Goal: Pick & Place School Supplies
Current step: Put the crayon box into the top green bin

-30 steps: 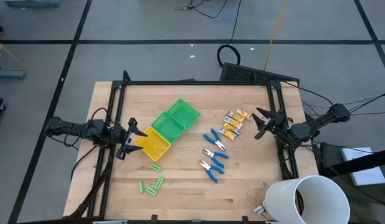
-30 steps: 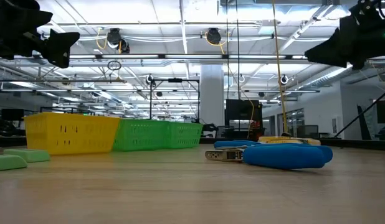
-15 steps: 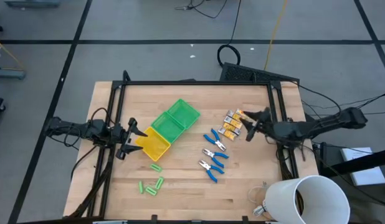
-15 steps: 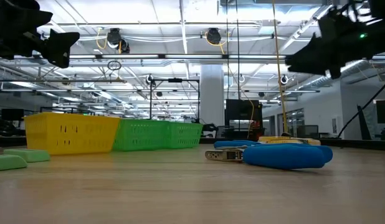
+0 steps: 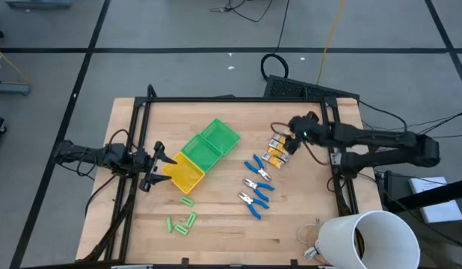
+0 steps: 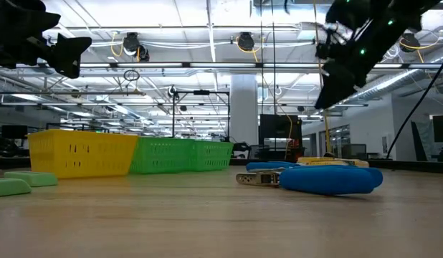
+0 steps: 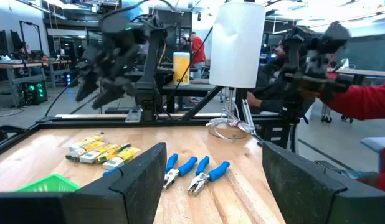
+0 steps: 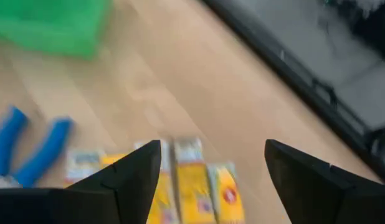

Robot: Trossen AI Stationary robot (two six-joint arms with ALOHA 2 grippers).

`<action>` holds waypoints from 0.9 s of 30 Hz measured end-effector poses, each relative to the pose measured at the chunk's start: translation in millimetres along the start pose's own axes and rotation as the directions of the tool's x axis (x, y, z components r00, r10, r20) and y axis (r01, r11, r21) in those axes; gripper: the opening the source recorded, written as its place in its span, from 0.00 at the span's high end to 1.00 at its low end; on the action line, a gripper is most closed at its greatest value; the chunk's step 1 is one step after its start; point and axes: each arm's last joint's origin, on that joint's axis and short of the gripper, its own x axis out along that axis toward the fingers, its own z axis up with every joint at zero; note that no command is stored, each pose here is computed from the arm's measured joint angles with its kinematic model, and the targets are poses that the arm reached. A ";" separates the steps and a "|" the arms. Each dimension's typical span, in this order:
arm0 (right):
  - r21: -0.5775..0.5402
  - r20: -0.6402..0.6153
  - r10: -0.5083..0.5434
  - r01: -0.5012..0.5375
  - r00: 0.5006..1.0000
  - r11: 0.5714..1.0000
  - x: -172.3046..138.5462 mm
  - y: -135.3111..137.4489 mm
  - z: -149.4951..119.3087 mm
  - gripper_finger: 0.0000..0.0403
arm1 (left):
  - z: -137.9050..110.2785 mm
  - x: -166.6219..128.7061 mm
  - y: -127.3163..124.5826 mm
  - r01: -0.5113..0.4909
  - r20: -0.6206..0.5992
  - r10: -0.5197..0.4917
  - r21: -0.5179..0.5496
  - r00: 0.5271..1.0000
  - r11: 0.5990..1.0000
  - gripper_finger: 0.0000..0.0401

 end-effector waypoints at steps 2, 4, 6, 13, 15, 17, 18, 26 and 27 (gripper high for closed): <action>0.018 -0.082 0.026 -0.025 0.996 1.000 11.2 -11.5 -2.9 0.32 | 0.0 0.0 0.0 0.000 0.000 0.000 0.000 1.000 1.000 0.33; 0.041 -0.141 0.025 -0.019 0.990 0.999 23.3 -21.5 -7.0 0.33 | 0.0 0.0 0.0 0.000 0.000 0.000 0.000 1.000 1.000 0.33; 0.048 -0.197 -0.002 0.012 0.980 0.999 34.2 -30.1 -13.1 0.33 | 0.0 0.0 0.0 0.000 0.000 0.000 0.000 1.000 1.000 0.33; 0.062 -0.333 0.048 -0.029 0.942 0.998 58.4 -42.5 -35.4 0.32 | 0.0 0.0 0.0 0.000 0.000 0.000 0.000 1.000 1.000 0.33; 0.047 -0.352 0.044 -0.030 0.935 0.998 60.1 -43.3 -40.2 0.32 | 0.0 0.0 0.0 0.000 0.000 0.000 0.000 1.000 1.000 0.33; 0.027 -0.363 0.043 -0.036 0.931 0.999 61.3 -44.0 -44.1 0.33 | 0.0 0.0 0.0 0.000 0.000 0.000 0.000 1.000 1.000 0.33; 0.014 -0.369 0.042 -0.040 0.929 0.999 61.8 -44.1 -46.6 0.33 | 0.0 0.0 0.0 0.000 0.000 0.000 0.000 1.000 1.000 0.33; -0.063 -0.359 0.047 -0.074 0.932 0.995 70.6 -41.4 -72.0 0.34 | 0.0 0.0 0.0 0.000 0.000 0.000 0.000 1.000 1.000 0.33; -0.064 -0.351 0.047 -0.074 0.935 0.995 71.4 -41.2 -73.5 0.34 | 0.0 0.0 0.0 0.000 0.000 0.000 0.000 1.000 1.000 0.33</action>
